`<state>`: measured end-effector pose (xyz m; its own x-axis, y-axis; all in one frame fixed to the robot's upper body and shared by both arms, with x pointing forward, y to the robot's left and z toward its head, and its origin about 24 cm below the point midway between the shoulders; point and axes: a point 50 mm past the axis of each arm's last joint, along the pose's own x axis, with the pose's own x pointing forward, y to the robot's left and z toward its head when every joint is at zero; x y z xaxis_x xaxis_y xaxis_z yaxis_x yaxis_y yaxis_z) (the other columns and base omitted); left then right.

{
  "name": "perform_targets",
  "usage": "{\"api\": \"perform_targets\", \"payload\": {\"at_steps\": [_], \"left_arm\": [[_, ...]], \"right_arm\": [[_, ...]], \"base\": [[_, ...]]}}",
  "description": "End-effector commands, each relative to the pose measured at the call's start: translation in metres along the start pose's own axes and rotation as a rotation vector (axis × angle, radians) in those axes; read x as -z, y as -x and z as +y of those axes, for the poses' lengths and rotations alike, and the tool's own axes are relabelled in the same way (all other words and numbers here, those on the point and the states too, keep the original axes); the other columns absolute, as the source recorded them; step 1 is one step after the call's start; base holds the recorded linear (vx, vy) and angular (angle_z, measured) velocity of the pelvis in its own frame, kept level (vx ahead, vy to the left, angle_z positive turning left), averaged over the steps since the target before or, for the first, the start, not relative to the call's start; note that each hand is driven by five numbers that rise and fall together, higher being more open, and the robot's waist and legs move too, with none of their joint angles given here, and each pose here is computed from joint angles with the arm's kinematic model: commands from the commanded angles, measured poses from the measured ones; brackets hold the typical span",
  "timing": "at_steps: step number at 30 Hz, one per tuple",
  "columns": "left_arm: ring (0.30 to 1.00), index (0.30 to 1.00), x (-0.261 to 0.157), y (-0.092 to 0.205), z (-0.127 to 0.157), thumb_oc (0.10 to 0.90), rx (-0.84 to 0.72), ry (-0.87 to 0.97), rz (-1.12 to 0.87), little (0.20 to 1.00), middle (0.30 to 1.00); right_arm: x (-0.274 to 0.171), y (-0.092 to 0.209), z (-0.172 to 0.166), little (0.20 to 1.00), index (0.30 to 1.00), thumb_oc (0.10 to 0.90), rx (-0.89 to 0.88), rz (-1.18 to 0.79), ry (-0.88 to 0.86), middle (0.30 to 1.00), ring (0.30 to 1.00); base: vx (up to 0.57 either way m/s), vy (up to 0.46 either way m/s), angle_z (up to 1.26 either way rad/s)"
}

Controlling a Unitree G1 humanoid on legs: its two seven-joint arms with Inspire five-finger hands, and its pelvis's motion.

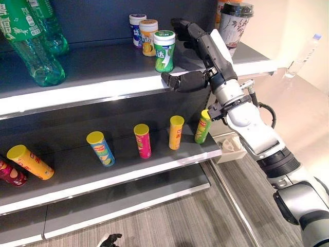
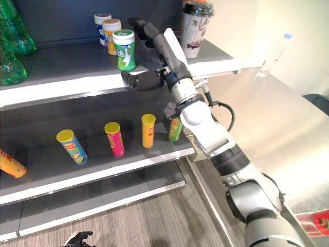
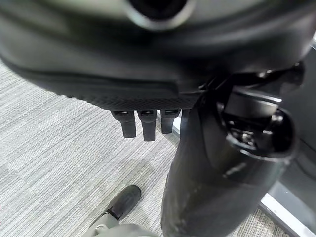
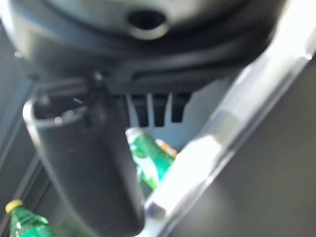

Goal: Put the goods on the table back onto the shelves and tidy them up.

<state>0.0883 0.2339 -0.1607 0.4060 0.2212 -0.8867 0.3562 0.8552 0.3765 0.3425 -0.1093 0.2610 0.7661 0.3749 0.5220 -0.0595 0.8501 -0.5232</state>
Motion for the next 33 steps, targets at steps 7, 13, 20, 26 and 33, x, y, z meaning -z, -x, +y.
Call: {"api": "perform_targets", "payload": {"at_steps": [7, 13, 20, 26, 33], "left_arm": [[0.9, 0.9, 0.012, 0.002, -0.009, 0.8, 0.039, -0.076, 0.051, 0.9, 0.9], [0.9, 0.9, 0.012, 0.002, -0.01, 0.8, 0.039, -0.079, 0.047, 0.9, 0.9], [0.9, 0.9, 0.01, 0.002, -0.01, 0.8, 0.036, -0.085, 0.039, 0.9, 0.9], [0.9, 0.9, 0.009, 0.002, -0.01, 0.8, 0.034, -0.089, 0.035, 0.9, 0.9], [0.9, 0.9, 0.012, 0.003, -0.01, 0.8, 0.03, -0.082, 0.044, 0.9, 0.9]], "right_arm": [[-0.03, -0.019, -0.024, 0.9, 0.9, 0.8, 0.126, -0.135, 0.025, 0.9, 0.9], [-0.031, -0.021, -0.019, 0.9, 0.9, 0.8, 0.122, -0.138, 0.012, 0.9, 0.9], [-0.029, -0.024, -0.01, 0.9, 0.9, 0.8, 0.11, -0.131, -0.01, 0.9, 0.9], [-0.028, -0.023, -0.006, 0.9, 0.9, 0.8, 0.1, -0.126, -0.021, 0.9, 0.9], [-0.026, -0.024, -0.023, 0.9, 0.9, 0.8, 0.161, -0.113, 0.018, 0.9, 0.9]], "base": [[0.0, 0.0, 0.0], [0.0, 0.0, 0.0], [0.0, 0.0, 0.0], [0.0, 0.0, 0.0], [0.0, 0.0, 0.0]]}}
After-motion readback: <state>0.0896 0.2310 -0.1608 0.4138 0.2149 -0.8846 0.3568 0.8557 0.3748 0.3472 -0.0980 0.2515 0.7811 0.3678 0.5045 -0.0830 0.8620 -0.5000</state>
